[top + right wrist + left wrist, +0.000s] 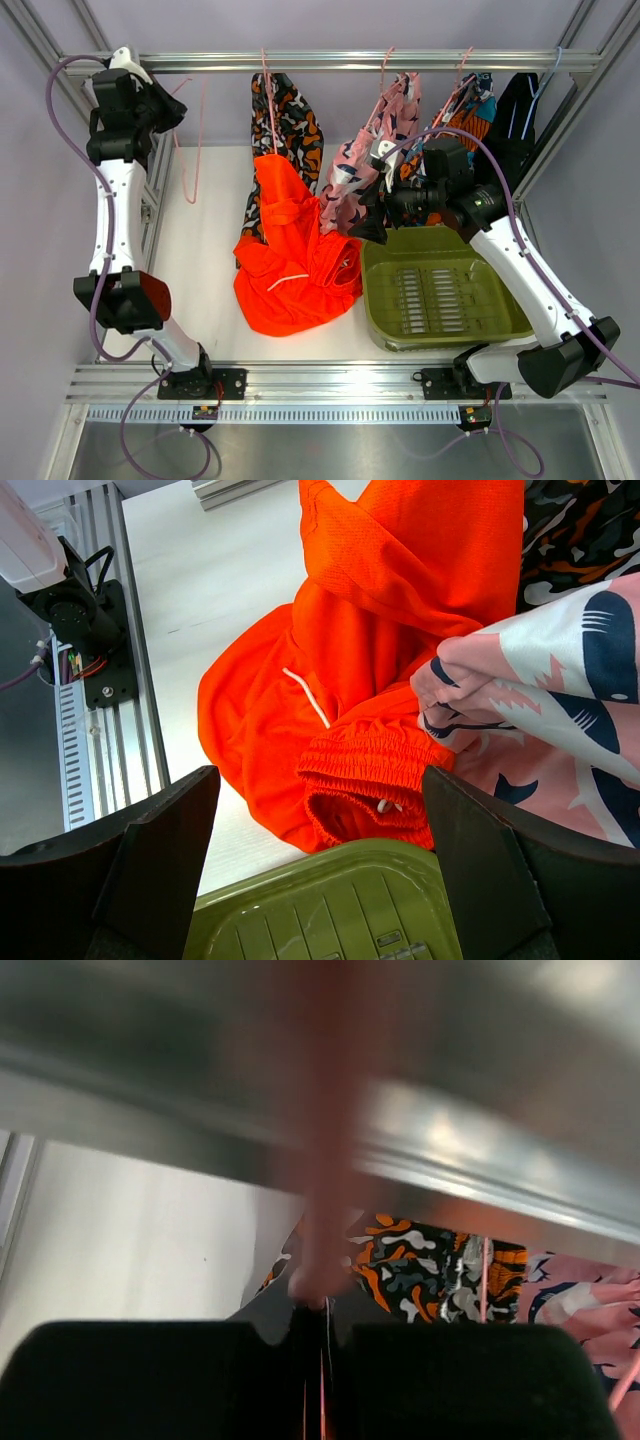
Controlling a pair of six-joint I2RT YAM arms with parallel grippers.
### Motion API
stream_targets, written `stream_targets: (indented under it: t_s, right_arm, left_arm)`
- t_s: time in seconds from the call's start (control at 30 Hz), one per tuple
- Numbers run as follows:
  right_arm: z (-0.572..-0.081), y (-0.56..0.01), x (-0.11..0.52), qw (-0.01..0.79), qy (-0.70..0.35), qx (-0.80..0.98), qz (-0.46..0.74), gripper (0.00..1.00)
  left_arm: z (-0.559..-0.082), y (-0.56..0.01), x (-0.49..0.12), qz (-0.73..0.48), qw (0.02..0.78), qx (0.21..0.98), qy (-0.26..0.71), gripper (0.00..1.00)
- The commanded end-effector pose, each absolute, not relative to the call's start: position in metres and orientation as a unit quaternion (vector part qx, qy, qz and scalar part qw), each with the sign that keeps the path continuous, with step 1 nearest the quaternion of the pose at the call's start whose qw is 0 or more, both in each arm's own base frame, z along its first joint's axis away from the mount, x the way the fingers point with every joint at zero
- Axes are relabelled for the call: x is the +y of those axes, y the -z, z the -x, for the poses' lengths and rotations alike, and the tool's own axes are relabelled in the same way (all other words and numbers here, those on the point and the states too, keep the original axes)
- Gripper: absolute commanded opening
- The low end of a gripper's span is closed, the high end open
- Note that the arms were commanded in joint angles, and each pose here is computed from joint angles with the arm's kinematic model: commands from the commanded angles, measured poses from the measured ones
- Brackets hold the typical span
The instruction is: Remove the shorts from the hanger
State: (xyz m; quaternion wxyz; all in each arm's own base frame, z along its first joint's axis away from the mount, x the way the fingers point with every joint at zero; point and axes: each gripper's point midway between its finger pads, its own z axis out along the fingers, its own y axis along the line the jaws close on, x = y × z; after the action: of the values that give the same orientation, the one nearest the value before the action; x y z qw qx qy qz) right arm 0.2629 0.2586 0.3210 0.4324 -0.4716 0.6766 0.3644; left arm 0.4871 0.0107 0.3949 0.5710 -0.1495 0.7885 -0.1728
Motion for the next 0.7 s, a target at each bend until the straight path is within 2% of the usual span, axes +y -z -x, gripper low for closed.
stream_targets:
  t_s: [0.0, 0.53, 0.6, 0.63, 0.67]
  right_arm:
    - [-0.264, -0.332, 0.258, 0.449, -0.367, 0.664, 0.473, 0.91]
    - [-0.263, -0.332, 0.258, 0.448, -0.369, 0.662, 0.474, 0.92]
    - [-0.262, -0.332, 0.258, 0.448, -0.369, 0.662, 0.474, 0.92]
    - [-0.262, -0.333, 0.258, 0.449, -0.369, 0.661, 0.474, 0.92]
    - [-0.261, -0.333, 0.258, 0.448, -0.369, 0.661, 0.475, 0.92]
  left_arm:
    - [-0.480, -0.386, 0.012, 0.151, 0.567, 0.793, 0.165, 0.05]
    - [-0.458, -0.385, 0.012, 0.137, 0.585, 0.784, 0.156, 0.29]
    - [-0.457, -0.389, 0.011, 0.134, 0.591, 0.780, 0.156, 0.43]
    - [-0.457, -0.393, 0.010, 0.131, 0.599, 0.774, 0.158, 0.55]
    - [-0.455, -0.398, 0.010, 0.128, 0.606, 0.769, 0.157, 0.55]
